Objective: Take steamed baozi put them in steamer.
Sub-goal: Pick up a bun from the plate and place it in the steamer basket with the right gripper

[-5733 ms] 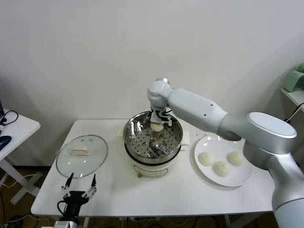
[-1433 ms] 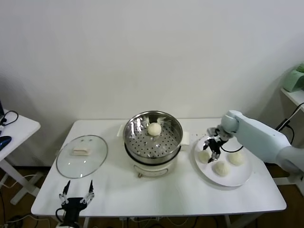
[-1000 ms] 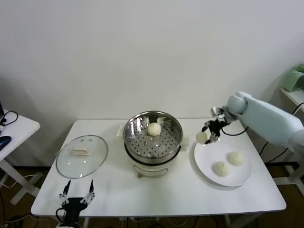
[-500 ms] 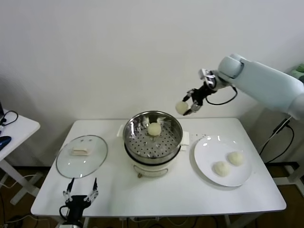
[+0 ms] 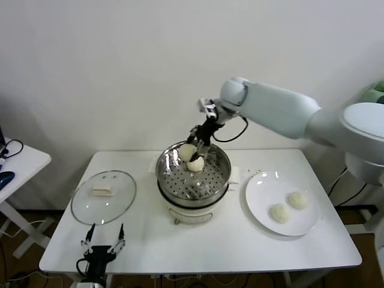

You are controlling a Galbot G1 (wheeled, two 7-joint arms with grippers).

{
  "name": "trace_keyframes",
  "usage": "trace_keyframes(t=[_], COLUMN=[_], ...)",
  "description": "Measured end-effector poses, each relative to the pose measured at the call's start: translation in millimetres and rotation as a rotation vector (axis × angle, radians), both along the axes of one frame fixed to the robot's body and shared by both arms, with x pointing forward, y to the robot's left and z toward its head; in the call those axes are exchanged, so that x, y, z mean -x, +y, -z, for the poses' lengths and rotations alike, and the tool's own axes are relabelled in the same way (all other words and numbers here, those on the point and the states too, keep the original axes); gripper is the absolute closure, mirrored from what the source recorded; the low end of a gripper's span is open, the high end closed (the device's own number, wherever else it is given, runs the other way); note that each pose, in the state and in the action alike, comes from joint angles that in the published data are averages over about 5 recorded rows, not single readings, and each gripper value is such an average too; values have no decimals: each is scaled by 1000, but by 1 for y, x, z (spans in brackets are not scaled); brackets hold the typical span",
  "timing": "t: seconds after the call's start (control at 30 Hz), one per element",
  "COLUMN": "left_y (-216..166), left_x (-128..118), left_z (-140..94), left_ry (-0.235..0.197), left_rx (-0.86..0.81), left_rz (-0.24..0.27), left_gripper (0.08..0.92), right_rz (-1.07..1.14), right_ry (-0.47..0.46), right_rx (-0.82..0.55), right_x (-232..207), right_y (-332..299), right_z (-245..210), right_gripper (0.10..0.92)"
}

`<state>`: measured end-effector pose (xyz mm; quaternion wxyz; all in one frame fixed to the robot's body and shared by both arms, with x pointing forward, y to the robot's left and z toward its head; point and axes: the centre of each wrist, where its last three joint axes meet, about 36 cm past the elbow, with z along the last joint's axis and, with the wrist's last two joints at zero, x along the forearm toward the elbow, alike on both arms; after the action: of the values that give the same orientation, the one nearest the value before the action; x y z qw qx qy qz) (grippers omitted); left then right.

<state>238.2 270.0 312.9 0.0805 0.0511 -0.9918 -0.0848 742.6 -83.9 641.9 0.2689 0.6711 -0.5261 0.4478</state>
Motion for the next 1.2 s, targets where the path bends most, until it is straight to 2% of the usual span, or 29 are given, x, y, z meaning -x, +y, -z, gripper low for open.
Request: trace_keyframes(t=[0.4, 0.9, 1.2], left_y=[-2, -1, 0], left_x=[0, 4, 4], left_z=[1, 8, 8], left_ry=[4, 18, 16], left_rx=[-2, -2, -3], left_rz=[2, -4, -7], left_gripper=[177, 177, 177], right_rz=[-88, -137, -149], right_ry=[-10, -47, -51], right_rx=[98, 160, 169], right_x=[-2, -6, -5], right_y=[40, 53, 57], right_z=[45, 64, 69], right_gripper=[337, 333, 207])
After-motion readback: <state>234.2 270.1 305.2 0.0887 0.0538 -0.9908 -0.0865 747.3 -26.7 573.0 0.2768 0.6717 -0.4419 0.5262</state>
